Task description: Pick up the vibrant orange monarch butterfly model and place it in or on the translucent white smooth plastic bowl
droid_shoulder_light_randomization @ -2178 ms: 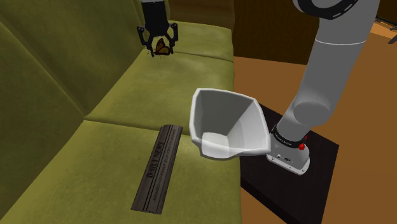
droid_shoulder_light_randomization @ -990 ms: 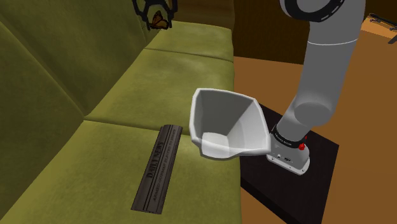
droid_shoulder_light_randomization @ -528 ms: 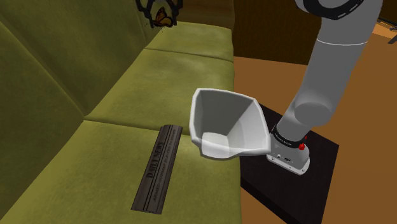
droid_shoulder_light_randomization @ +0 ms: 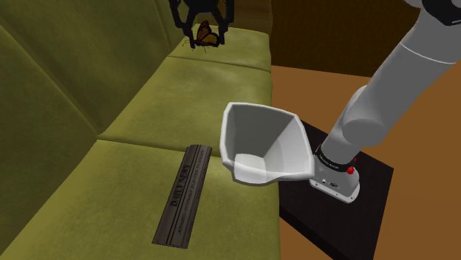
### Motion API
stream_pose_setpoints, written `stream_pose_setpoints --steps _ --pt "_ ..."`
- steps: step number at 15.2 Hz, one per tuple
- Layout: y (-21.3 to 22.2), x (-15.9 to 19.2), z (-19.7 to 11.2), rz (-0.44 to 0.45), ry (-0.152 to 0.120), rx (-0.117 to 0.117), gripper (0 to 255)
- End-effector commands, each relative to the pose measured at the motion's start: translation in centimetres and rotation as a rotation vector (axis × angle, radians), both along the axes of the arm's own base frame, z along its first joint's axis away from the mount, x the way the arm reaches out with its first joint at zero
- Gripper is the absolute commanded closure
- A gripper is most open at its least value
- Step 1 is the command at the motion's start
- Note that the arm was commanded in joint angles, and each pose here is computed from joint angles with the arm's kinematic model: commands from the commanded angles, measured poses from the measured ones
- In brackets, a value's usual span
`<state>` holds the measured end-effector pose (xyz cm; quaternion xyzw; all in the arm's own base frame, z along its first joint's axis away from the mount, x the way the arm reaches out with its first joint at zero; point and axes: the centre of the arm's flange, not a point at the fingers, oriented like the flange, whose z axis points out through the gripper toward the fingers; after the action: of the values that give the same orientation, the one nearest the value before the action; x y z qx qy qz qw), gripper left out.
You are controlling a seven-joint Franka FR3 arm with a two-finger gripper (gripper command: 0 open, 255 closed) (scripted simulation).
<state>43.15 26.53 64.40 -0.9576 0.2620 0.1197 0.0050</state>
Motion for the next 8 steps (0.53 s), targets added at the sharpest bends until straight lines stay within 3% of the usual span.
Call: stream_pose_setpoints --steps 1,8 --pt "0.6 -2.6 0.0 -0.001 0.0 0.0 255" --pt "3.4 -11.4 -0.1 -0.001 0.0 0.0 255"
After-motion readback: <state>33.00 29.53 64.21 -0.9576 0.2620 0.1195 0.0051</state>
